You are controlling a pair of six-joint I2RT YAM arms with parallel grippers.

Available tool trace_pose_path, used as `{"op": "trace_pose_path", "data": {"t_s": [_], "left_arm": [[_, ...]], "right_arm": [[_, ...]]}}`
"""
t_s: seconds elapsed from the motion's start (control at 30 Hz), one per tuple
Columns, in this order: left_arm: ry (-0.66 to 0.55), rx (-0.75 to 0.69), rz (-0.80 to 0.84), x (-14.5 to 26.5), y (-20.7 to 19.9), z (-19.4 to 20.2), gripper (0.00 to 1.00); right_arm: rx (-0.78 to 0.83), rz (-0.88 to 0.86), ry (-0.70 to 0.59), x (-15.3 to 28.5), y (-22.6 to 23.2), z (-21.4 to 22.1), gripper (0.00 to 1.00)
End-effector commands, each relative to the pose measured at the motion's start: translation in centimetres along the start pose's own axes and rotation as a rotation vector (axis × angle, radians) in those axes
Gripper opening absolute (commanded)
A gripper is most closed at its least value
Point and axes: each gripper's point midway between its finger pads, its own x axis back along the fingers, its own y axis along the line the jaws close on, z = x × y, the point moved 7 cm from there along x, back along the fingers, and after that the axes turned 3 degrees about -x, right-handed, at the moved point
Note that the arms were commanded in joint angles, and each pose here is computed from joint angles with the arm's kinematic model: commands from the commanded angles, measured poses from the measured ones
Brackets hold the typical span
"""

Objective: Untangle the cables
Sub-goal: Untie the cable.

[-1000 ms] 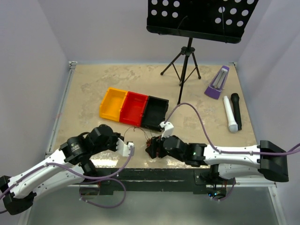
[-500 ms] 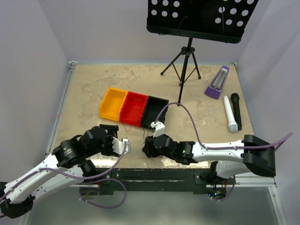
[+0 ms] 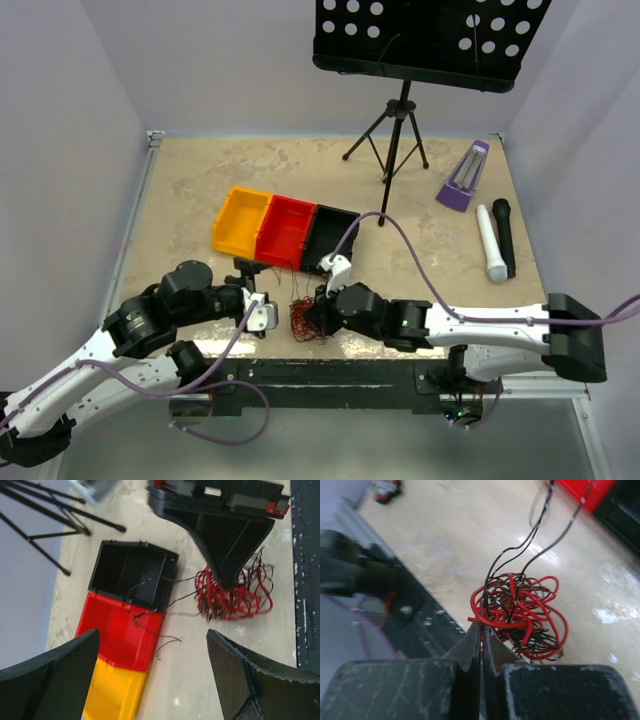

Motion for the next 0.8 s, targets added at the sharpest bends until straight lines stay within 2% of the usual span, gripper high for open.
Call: {"op": "trace_pose_path", "data": {"t_s": [0.0,0.2,0.27,0.43,0.57,0.67,0.77], "left_arm": [[-0.129,0.008,0.087,-3.0,-0.6,-1.1,0.92],[-0.148,0.013,0.189,-5.2,-2.2,-0.1,0.88],[-0.149,0.032,0.216,-5.8,-2.9,0.3,0.82],[-0.176,0.090,0.256,-7.3,-3.0,-0.1,0.59],[-0.172,0.109,0.326,-7.6,-3.3,-0.4,0.48],[-0.175,0.099,0.344,-7.4,-3.6,-0.4,0.19],[-0.157,0.107,0.322,-7.1,-3.3,-0.3,0.01]], "right_arm": [[0.009,-0.226,-0.119,3.1,4.6,-4.7,0.00],[-0.005,-0.210,-0.089,3.4,3.2,-3.2,0.00],[-0.006,-0.242,-0.095,3.6,3.5,-3.1,0.00],[0.023,-0.290,-0.110,3.7,4.5,-4.1,0.00],[0.042,-0.303,-0.101,3.8,4.7,-4.0,0.00],[0.035,-0.306,-0.106,4.0,4.4,-3.8,0.00],[0.026,-0.309,-0.103,4.3,4.1,-3.5,0.00]]}}
